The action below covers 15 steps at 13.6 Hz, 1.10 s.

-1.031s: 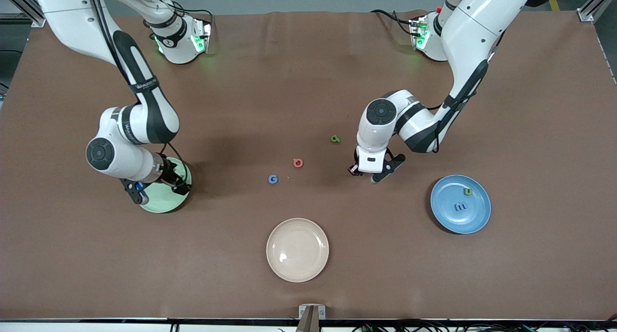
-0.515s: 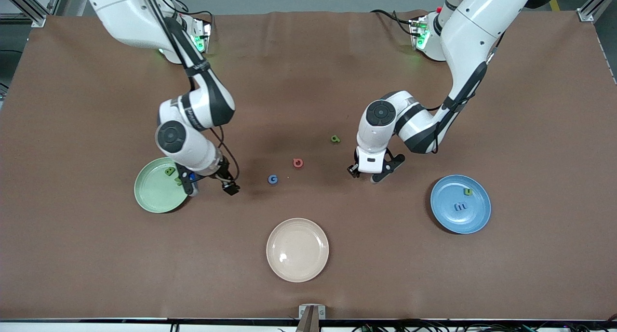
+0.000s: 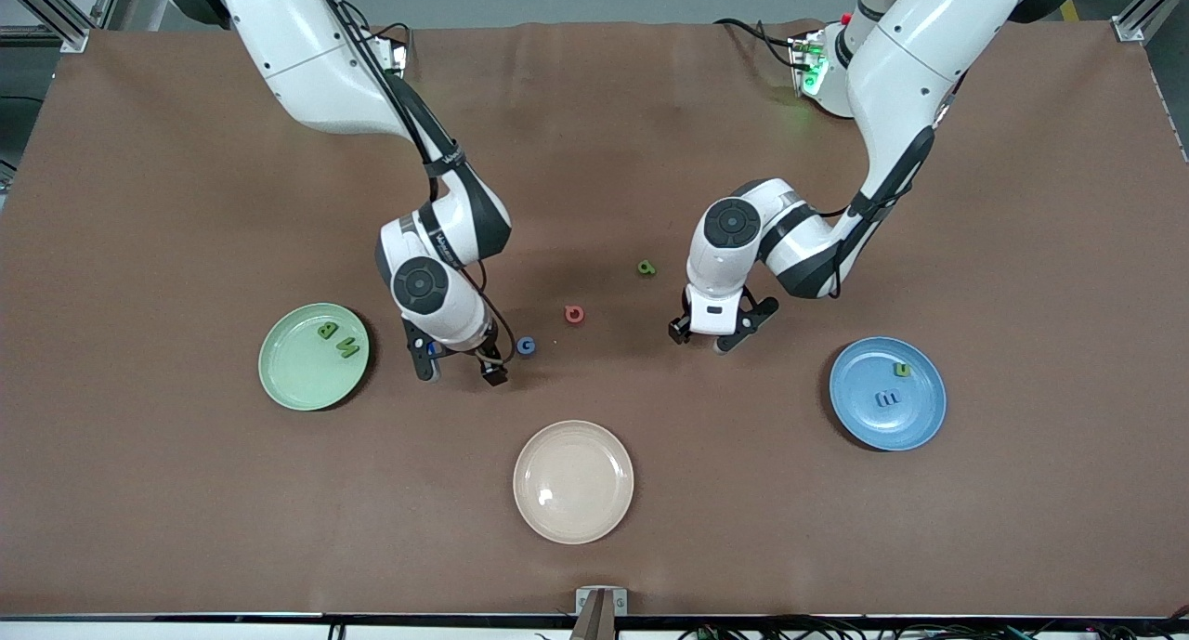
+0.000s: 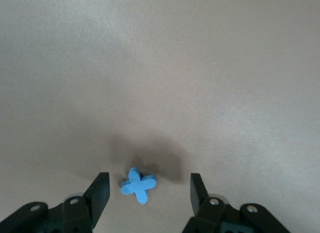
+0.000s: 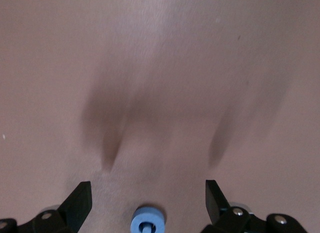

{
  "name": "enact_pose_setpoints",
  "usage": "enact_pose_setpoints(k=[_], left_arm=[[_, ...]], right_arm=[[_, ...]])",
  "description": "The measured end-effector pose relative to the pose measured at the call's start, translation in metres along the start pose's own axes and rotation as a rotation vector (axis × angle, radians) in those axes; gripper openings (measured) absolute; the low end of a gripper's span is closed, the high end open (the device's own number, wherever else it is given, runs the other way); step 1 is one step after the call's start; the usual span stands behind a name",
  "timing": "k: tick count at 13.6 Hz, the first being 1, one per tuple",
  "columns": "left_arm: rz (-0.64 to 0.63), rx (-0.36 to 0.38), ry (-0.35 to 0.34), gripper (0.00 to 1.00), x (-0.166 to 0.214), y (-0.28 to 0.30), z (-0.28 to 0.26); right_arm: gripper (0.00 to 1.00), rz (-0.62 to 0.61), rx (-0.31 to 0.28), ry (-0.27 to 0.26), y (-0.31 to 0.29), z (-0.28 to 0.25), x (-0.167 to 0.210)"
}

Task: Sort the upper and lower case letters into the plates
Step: 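Drop the blue x in the blue plate while the right gripper grasps c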

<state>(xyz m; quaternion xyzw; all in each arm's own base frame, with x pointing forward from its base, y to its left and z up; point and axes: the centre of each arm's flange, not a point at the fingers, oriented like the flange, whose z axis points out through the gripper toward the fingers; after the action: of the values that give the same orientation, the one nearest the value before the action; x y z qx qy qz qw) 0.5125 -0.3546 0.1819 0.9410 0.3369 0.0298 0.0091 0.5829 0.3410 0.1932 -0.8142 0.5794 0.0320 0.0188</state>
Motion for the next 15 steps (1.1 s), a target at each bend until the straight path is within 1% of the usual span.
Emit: enact_pose_setpoints(k=[2,4,7,10,11,12,14,15], left_arm=[[0.000,0.009,-0.008,0.72,-0.002,-0.002,0.007],[0.000,0.014,-0.012,0.68,-0.003,-0.003,0.010],[0.000,0.011,-0.007,0.32,-0.001,-0.002,0.006],[-0.001,0.005,-0.006,0.33,-0.001,0.000,0.004],[-0.003,-0.003,-0.002,0.33,0.001,0.002,0.001],[-0.007,-0.015,0.007,0.33,0.005,0.006,-0.006],[-0.021,-0.016,0.044,0.33,0.031,0.012,-0.032],[-0.017,-0.001,0.067,0.33,0.051,0.013,-0.046]], right_arm=[[1.00,0.005,0.000,0.002,0.001,0.002,-0.016],[1.00,0.003,-0.002,0.016,0.004,0.006,-0.030],[0.97,0.001,-0.007,0.035,0.007,0.012,-0.040],[0.95,-0.002,-0.013,0.044,0.008,0.017,-0.038],[0.86,-0.001,-0.013,0.044,0.008,0.017,-0.038],[0.86,-0.002,-0.012,0.044,0.008,0.017,-0.039],[0.74,-0.007,-0.010,0.044,0.008,0.016,-0.042],[0.74,-0.010,-0.010,0.044,0.009,0.016,-0.044]])
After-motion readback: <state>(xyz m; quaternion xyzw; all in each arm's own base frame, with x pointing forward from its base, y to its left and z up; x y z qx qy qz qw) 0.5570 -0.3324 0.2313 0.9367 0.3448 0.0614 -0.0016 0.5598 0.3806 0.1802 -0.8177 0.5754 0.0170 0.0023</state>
